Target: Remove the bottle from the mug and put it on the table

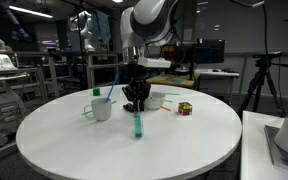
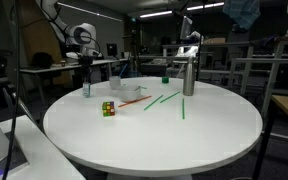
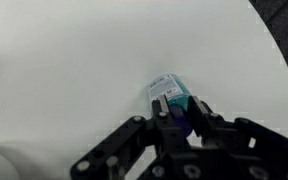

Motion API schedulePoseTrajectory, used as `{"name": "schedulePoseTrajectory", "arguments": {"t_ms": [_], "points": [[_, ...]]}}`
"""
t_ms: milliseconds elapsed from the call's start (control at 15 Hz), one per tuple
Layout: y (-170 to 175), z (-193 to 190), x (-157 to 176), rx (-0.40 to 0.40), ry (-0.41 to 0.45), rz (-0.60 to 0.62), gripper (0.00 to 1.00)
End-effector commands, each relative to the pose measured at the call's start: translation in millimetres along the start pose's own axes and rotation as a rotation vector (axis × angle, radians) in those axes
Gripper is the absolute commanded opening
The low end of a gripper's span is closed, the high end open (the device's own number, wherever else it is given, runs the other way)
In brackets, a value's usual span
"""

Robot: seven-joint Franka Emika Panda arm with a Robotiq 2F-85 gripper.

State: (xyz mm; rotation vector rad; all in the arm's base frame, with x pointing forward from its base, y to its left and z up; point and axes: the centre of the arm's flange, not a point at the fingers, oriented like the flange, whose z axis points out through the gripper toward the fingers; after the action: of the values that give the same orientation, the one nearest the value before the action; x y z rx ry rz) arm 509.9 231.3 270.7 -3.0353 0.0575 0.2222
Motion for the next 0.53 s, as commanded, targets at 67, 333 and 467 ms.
{"name": "schedulePoseTrajectory", "arguments": {"t_ms": [67, 333, 467], "points": [[2.1, -14.6, -1.6, -0.086, 0.033, 0.035, 0.07], [3.7, -13.4, -0.6, -0.149, 0.067, 0.056, 0.07], [3.9, -13.6, -0.4, -0.161, 0.077, 0.060, 0.07]]}}
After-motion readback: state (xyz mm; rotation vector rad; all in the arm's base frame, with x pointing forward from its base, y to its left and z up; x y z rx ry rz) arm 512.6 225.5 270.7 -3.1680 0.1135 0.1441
